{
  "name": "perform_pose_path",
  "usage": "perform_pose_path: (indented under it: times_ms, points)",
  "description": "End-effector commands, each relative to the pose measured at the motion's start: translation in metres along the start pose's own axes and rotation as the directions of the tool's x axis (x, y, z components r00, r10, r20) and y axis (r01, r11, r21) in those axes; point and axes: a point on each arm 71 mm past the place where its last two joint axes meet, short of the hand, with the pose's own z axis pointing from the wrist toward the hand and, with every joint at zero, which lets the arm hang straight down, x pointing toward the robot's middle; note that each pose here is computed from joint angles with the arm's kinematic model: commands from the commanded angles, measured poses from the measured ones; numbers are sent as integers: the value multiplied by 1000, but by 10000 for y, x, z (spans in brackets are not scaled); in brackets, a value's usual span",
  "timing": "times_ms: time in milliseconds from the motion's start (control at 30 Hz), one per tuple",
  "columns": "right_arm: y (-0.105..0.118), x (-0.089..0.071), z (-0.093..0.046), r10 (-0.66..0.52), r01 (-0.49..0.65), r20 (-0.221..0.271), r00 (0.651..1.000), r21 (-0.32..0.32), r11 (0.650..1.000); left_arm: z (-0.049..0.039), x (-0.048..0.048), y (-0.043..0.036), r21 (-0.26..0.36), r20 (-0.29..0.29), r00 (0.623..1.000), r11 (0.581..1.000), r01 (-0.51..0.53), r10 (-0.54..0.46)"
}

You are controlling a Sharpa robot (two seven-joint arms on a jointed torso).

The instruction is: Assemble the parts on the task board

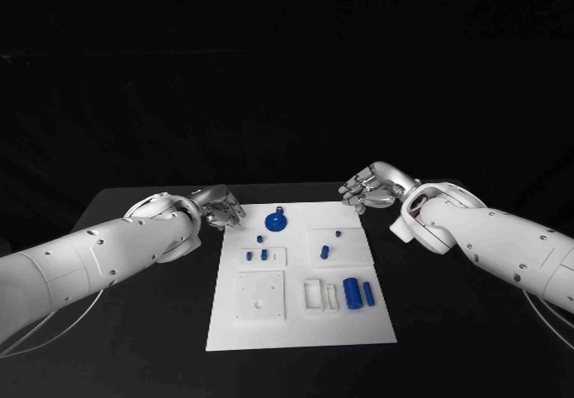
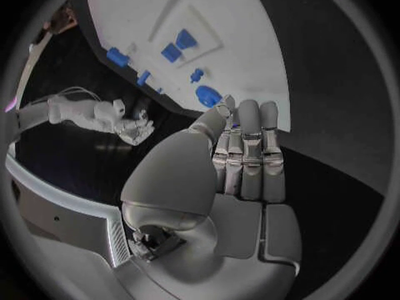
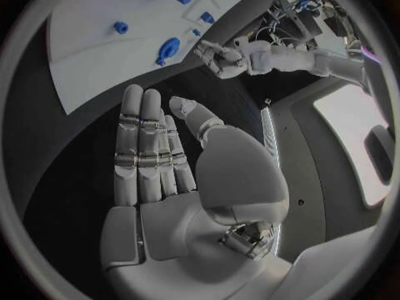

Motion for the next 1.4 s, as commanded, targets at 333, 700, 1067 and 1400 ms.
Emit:
perform_pose_path:
  times_ms: [333,700,1067,1400]
  points:
    - [33,185,-21,-455,464,-158,876,23,885,-199,-354,55,5,191,732,747,665,-654]
    - [91,336,-17,-572,588,-176,801,55,807,-330,-346,-90,83,156,557,573,816,-816]
    - [105,514,-16,-585,605,-213,783,39,795,-361,-342,-155,114,145,539,555,824,-830]
    - [128,663,-5,-578,597,-229,783,15,802,-359,-340,-179,126,140,537,553,823,-832]
